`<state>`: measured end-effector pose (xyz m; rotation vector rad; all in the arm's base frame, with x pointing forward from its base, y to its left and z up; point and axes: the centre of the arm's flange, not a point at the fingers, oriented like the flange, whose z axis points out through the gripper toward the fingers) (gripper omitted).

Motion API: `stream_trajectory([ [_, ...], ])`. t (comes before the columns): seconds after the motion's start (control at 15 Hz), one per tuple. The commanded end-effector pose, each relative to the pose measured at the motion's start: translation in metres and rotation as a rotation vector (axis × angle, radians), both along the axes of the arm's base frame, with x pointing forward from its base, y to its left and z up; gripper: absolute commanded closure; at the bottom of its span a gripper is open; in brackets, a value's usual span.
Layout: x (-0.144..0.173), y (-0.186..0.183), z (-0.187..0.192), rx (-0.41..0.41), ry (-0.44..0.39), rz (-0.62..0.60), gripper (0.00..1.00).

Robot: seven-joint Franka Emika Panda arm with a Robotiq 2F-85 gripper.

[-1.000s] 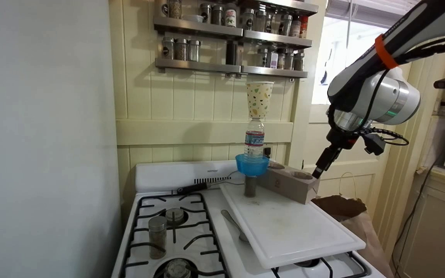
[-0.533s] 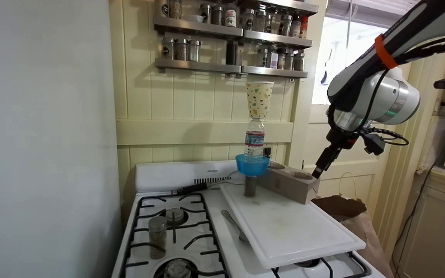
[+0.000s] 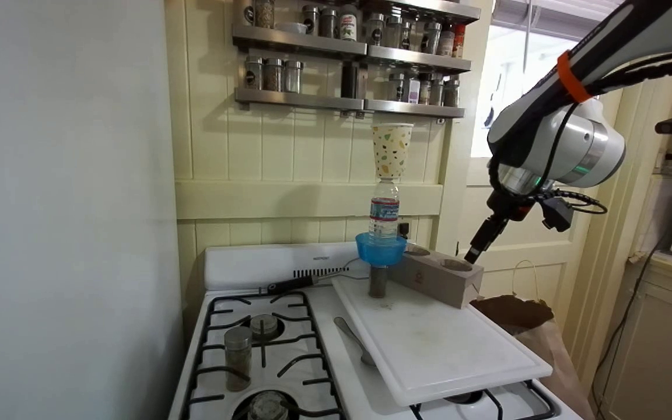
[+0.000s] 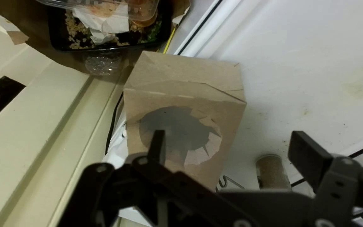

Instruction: Move the box to the left

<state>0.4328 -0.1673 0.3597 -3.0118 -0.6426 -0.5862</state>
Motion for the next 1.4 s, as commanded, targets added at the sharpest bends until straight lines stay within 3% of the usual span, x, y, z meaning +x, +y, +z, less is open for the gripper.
stream_trajectory([
  [0.0,0.011,-0.007,-0.017,0.001,-0.029,0.011,0.0],
  [0.73,0.023,-0.003,-0.047,0.045,-0.054,0.026,0.0],
  [1.0,0.017,0.001,-0.037,0.052,-0.026,0.021,0.0],
  [1.33,0.021,0.004,-0.042,0.067,-0.076,-0.008,0.0],
])
